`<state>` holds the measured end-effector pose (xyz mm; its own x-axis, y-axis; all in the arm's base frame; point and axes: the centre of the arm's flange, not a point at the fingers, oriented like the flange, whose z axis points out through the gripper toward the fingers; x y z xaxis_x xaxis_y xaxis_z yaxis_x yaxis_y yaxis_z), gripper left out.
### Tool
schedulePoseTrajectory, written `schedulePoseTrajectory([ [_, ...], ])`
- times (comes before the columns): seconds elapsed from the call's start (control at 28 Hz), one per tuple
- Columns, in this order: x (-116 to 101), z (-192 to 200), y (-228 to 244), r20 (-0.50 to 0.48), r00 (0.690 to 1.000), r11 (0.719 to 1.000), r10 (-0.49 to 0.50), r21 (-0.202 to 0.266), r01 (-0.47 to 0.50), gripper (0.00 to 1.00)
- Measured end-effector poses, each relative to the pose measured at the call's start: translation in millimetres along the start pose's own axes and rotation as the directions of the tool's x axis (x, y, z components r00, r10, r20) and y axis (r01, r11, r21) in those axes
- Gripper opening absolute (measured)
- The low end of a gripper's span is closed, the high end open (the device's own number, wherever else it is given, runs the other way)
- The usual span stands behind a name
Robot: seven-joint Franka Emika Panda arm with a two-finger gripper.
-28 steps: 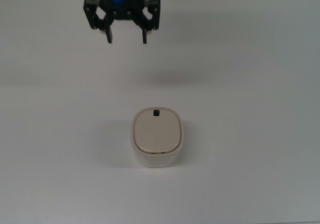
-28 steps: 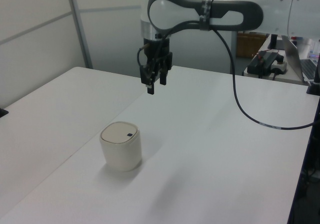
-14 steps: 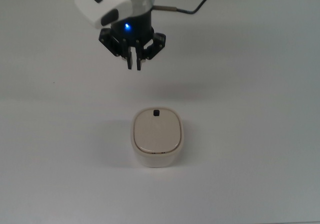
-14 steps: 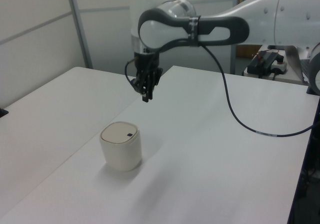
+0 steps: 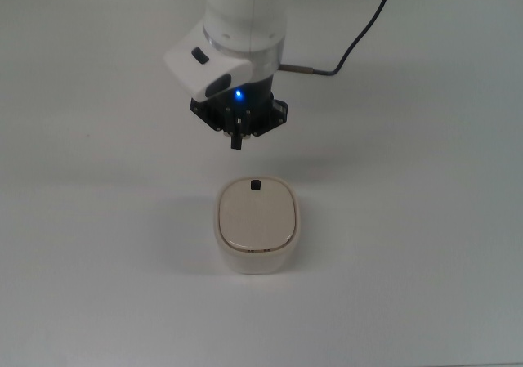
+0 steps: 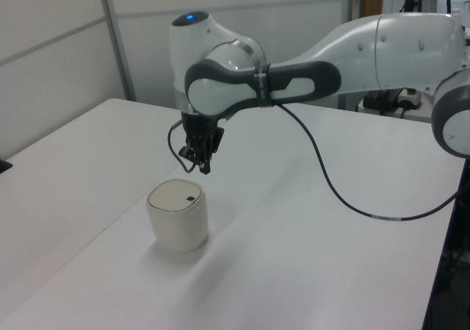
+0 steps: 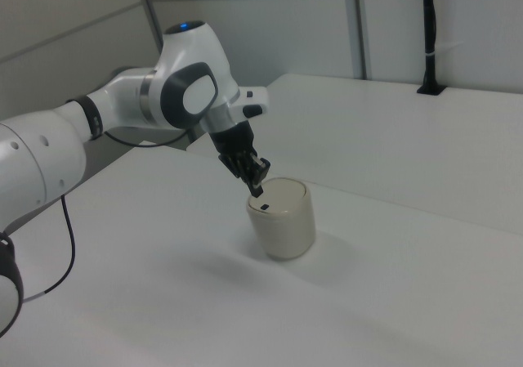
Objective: Open the trash can
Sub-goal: 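Move the gripper down toward the lid of the cream trash can, then lower the gripper onto the lid tab and grip its edge, then lift the gripper upward, flipping the lid open on its hinge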
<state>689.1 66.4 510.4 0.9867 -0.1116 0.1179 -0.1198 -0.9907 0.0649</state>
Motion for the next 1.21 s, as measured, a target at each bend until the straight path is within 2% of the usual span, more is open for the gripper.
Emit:
schedulePoseTrajectory([
  [0.29, 7, 38, -13, 0.01, 1.0, 1.0, -0.019, -0.024, 0.019, 0.01],
  [0.71, 23, 70, -23, -0.077, 0.997, 0.998, -0.022, -0.053, 0.018, 0.01],
  [1.21, 24, 63, -35, -0.102, 0.995, 0.999, -0.018, -0.05, 0.013, 0.01],
])
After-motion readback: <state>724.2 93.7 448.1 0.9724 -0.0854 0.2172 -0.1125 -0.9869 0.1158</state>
